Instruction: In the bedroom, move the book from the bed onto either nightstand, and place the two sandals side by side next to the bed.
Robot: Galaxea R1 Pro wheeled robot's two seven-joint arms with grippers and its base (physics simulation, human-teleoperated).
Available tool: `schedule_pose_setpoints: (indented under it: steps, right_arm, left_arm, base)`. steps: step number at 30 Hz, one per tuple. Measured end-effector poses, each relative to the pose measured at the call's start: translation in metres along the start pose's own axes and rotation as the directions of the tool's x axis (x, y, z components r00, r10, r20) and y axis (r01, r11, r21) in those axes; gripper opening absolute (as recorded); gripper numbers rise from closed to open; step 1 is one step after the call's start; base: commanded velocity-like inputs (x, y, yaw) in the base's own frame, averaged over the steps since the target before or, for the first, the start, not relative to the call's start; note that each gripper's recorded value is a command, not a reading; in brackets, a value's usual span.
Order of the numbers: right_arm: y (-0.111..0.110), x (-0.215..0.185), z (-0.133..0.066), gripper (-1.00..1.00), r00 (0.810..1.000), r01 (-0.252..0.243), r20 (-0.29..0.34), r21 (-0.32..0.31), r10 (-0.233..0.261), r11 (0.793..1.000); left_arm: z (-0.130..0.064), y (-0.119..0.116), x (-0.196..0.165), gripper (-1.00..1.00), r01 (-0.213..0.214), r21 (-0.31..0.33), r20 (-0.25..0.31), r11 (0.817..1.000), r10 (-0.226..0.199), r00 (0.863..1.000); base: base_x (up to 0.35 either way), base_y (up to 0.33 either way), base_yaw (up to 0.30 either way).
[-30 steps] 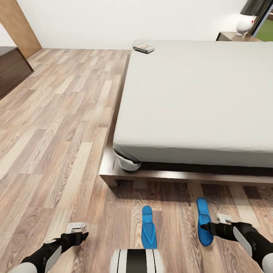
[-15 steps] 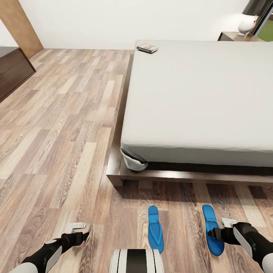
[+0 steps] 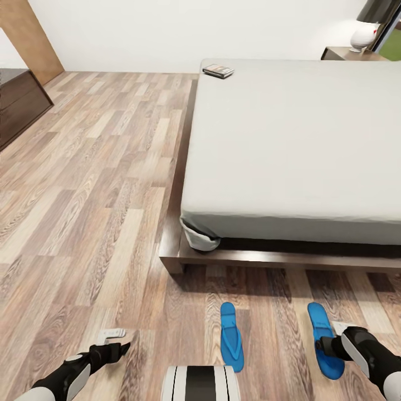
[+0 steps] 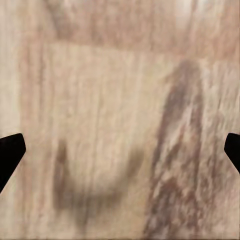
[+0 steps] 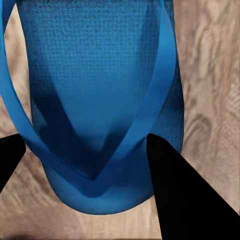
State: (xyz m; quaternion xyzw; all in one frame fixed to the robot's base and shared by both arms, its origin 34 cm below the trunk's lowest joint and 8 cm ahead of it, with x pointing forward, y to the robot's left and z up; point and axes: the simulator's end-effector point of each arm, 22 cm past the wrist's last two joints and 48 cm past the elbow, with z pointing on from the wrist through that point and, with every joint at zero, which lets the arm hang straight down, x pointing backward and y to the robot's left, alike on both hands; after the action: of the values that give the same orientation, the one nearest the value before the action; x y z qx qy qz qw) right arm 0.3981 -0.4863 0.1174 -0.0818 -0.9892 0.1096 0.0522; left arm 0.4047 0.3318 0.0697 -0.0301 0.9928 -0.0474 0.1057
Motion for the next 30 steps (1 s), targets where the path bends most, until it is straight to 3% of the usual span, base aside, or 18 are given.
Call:
schedule_pose_setpoints:
  steps: [21,30]
  right_arm:
    - [0.0024,0.0003,0.0001,-1.0,1.0,0.001,0.0,-0.003,-0.001,1.0]
    - [0.0023,0.0004,0.0002,-1.0,1.0,0.003,-0.001,-0.002,-0.003,1.0]
  left_arm:
    - [0.0004,-0.0028,0.0014,1.0,-0.001,0.003,0.002,1.0,0.001,1.0]
    - [0.0005,-0.0024,0.0011,1.0,0.0,0.002,0.004,1.0,0.0,1.0]
  base:
    - [0.031,0.308,0.0]
    - [0.047,0.087,0.0]
